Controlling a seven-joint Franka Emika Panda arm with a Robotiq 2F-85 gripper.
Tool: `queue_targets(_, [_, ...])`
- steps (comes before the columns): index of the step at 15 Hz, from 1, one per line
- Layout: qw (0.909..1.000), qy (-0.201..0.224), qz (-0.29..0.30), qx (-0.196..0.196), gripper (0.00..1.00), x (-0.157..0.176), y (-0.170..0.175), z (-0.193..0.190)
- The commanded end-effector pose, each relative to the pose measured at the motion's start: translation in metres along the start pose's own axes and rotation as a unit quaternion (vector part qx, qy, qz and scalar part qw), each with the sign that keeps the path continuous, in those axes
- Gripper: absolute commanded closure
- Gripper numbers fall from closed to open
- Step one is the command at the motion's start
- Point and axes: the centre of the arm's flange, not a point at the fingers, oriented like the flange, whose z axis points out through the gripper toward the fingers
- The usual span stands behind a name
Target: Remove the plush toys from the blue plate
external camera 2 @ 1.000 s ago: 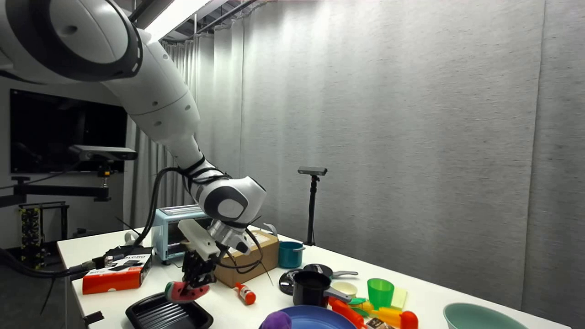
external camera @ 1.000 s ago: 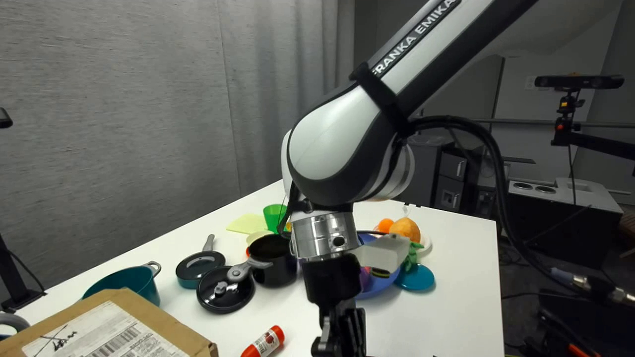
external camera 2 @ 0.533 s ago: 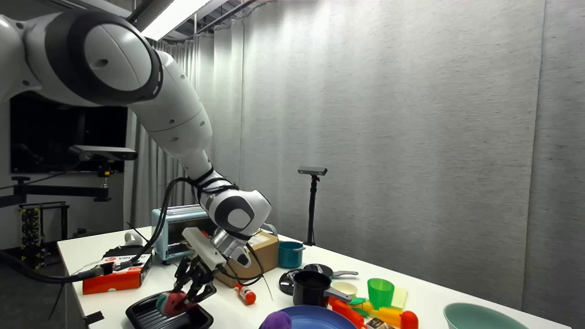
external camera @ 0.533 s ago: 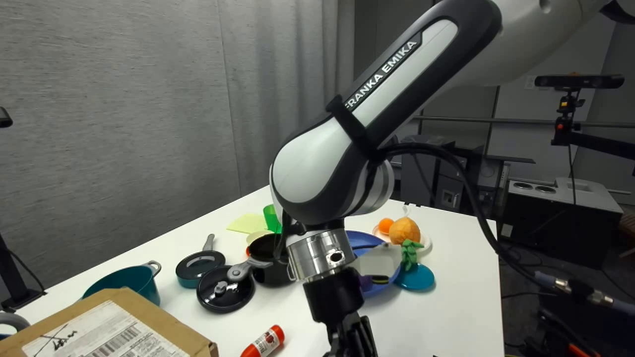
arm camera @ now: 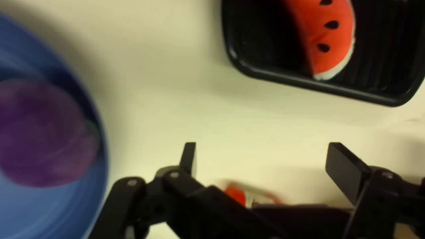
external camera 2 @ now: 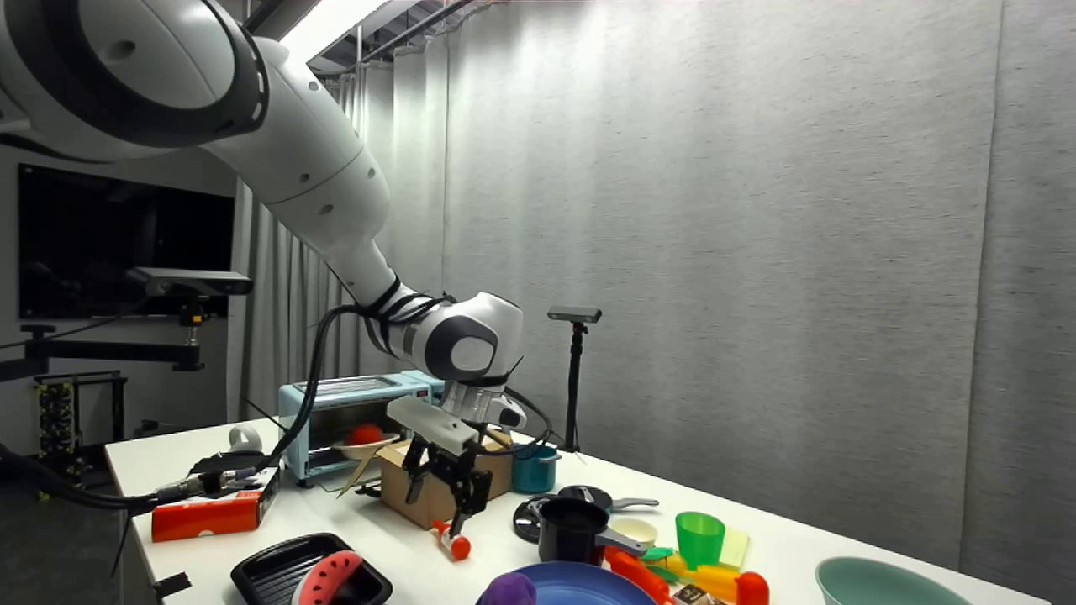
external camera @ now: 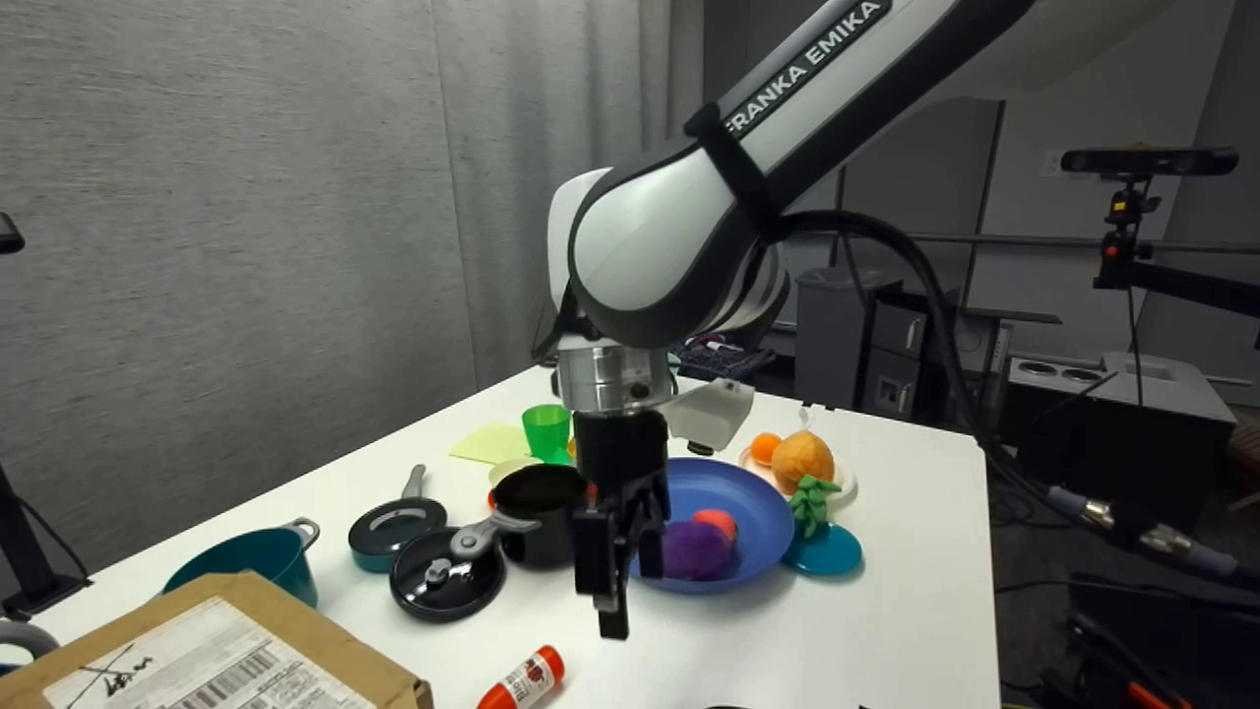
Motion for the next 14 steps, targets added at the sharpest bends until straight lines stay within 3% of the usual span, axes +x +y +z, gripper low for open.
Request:
queue_targets(1, [0.9947, 0.052, 0.059, -0.066, 0.00, -0.007, 0.045, -0.015])
queue_targets(4, [0.9828, 0.079, 0.105, -0.130, 0.00, -0.013, 0.084, -0.013])
queue_targets(9, [0.9537, 0.085, 0.186, -0.220, 0.00, -0.027, 0.119, -0.002])
queue_targets(11, [0.9532, 0.074, 0.202, -0.212, 0.00, -0.031, 0.124, 0.008])
queue_targets(14, [0.9597, 0.072, 0.211, -0.171, 0.00, -0.035, 0.120, 0.021])
